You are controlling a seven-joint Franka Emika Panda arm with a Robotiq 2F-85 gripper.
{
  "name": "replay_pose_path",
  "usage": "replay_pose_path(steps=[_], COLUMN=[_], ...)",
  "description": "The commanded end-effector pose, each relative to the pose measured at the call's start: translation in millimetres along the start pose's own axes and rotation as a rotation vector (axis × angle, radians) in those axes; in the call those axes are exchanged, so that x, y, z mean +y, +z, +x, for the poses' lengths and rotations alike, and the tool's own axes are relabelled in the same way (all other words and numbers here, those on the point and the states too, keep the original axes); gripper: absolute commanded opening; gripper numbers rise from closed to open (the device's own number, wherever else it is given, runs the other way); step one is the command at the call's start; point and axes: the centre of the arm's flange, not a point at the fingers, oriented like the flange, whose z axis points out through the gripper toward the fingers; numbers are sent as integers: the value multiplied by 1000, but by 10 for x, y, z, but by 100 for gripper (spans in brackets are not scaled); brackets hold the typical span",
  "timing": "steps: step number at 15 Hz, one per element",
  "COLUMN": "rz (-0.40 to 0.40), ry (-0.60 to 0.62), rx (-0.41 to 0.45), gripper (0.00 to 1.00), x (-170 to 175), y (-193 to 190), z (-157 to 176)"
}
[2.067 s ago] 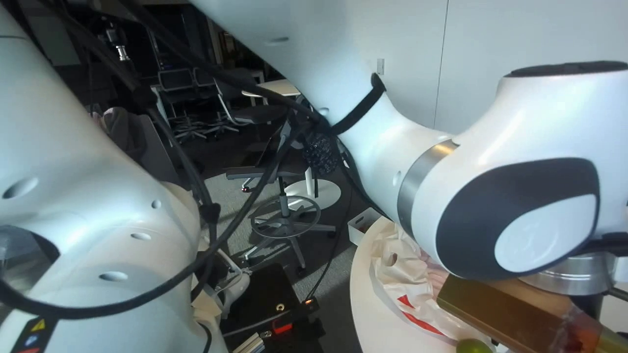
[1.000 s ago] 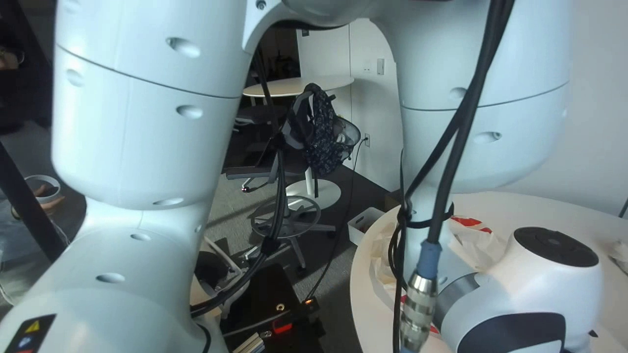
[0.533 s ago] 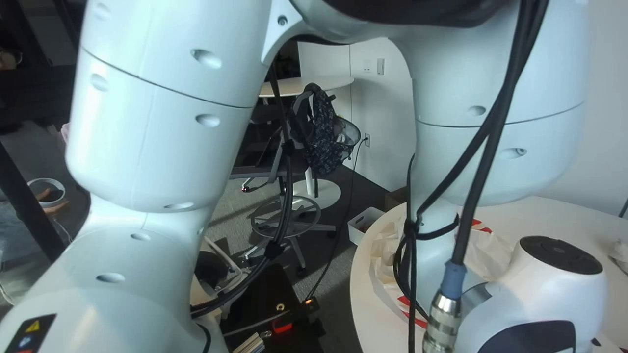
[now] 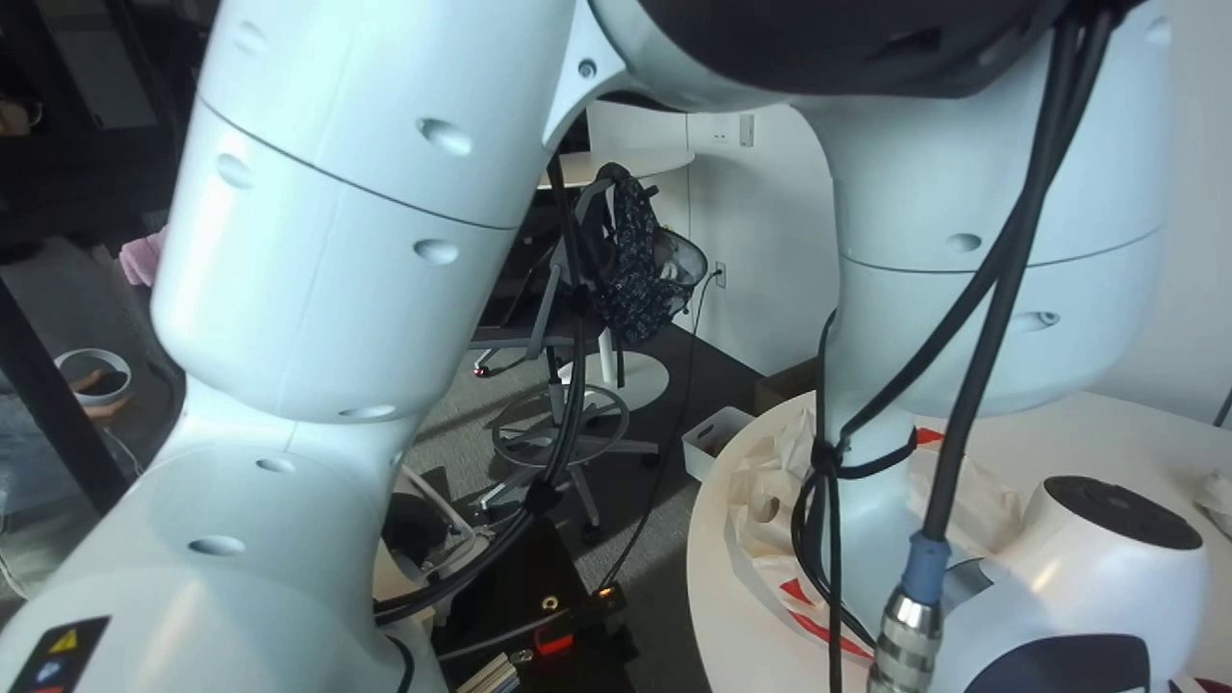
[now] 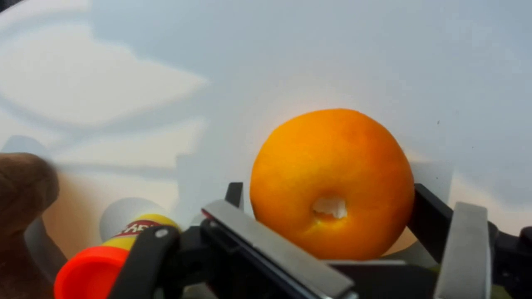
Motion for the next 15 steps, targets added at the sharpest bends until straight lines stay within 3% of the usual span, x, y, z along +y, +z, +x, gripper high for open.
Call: replay_pose_path(steps=[1, 2, 6, 10, 15], rz=[-3, -6, -25, -31, -81], ry=[0, 8, -35, -220, -469], rx=[-15, -24, -6, 67, 169], gripper=[68, 59, 58, 58, 58], x=[33, 12, -193, -649, -1458], y=[35, -10, -437, -935, -1048], z=[83, 83, 34, 100, 474])
